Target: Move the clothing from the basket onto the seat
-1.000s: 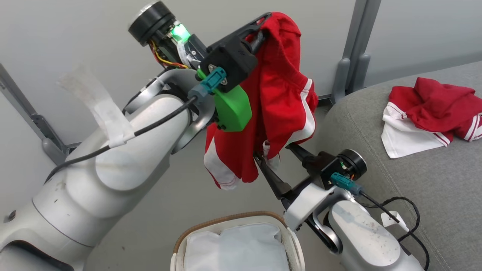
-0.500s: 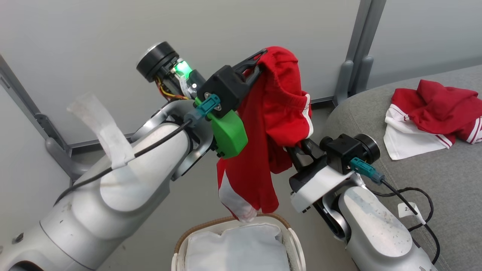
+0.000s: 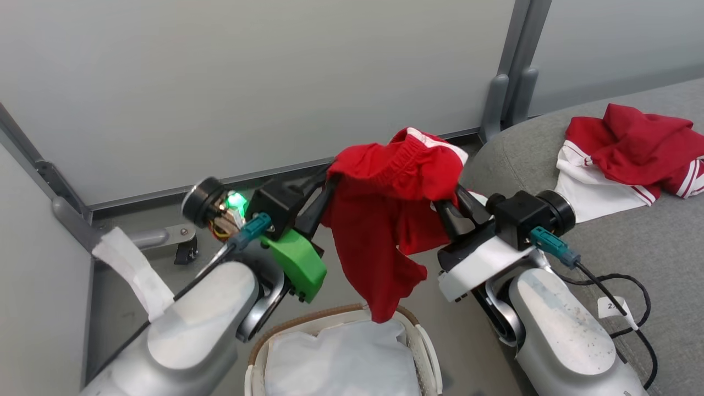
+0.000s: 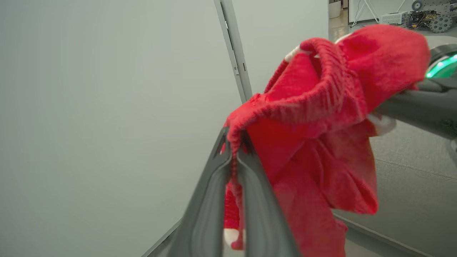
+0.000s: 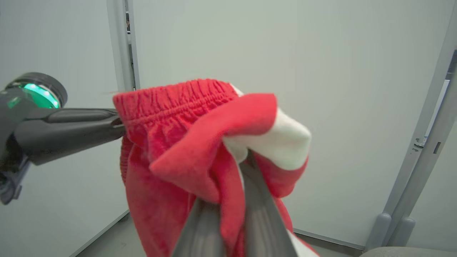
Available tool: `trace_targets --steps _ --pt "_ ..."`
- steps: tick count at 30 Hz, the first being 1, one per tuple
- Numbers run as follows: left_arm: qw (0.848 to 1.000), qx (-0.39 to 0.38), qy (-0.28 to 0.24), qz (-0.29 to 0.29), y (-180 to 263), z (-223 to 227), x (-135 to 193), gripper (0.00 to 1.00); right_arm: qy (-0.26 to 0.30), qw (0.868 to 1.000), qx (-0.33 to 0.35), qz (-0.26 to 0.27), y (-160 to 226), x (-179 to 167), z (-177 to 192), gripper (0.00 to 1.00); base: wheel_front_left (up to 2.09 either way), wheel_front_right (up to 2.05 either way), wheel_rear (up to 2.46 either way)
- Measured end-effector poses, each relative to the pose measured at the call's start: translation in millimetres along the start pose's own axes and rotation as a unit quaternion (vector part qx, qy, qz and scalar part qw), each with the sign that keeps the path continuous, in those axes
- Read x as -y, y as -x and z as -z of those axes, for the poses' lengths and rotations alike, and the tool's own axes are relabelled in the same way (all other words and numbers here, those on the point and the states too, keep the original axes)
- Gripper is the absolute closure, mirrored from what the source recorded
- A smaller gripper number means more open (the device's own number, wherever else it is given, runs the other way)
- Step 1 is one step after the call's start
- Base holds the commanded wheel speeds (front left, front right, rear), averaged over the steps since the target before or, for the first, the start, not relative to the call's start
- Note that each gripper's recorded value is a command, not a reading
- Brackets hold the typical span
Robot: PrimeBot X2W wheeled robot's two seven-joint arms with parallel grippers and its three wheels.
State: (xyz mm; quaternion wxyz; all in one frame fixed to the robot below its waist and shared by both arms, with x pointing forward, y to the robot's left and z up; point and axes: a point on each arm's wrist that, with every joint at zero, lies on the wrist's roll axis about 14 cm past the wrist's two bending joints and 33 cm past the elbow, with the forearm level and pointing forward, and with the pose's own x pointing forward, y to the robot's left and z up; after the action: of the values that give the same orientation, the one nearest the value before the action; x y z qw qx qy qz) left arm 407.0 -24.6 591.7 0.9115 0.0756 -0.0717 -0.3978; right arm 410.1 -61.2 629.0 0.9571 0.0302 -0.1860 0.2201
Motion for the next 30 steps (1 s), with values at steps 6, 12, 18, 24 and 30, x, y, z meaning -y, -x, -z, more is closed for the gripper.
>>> trace_targets --steps 6,12,18,24,30 --pt "0.998 -0.025 0.059 -0.019 15 43 11 0.00 0.013 1.000 0.005 0.027 1 20 -3 1.00 0.00 0.00 0.00" --pt "0.993 -0.044 0.103 -0.035 26 73 25 0.00 0.028 0.997 0.016 0.066 4 47 -10 1.00 0.00 0.00 0.00" --pt "0.988 -0.062 0.133 -0.045 35 92 36 0.00 0.040 0.995 0.013 0.095 12 66 -9 1.00 0.00 0.00 0.00" --pt "0.987 -0.051 0.142 -0.049 33 90 40 0.00 0.049 0.991 0.005 0.122 24 83 -6 1.00 0.00 0.00 0.00" --pt "0.988 -0.046 0.143 -0.028 24 91 50 0.00 0.065 0.986 0.000 0.151 38 102 -8 1.00 0.00 0.00 0.00"
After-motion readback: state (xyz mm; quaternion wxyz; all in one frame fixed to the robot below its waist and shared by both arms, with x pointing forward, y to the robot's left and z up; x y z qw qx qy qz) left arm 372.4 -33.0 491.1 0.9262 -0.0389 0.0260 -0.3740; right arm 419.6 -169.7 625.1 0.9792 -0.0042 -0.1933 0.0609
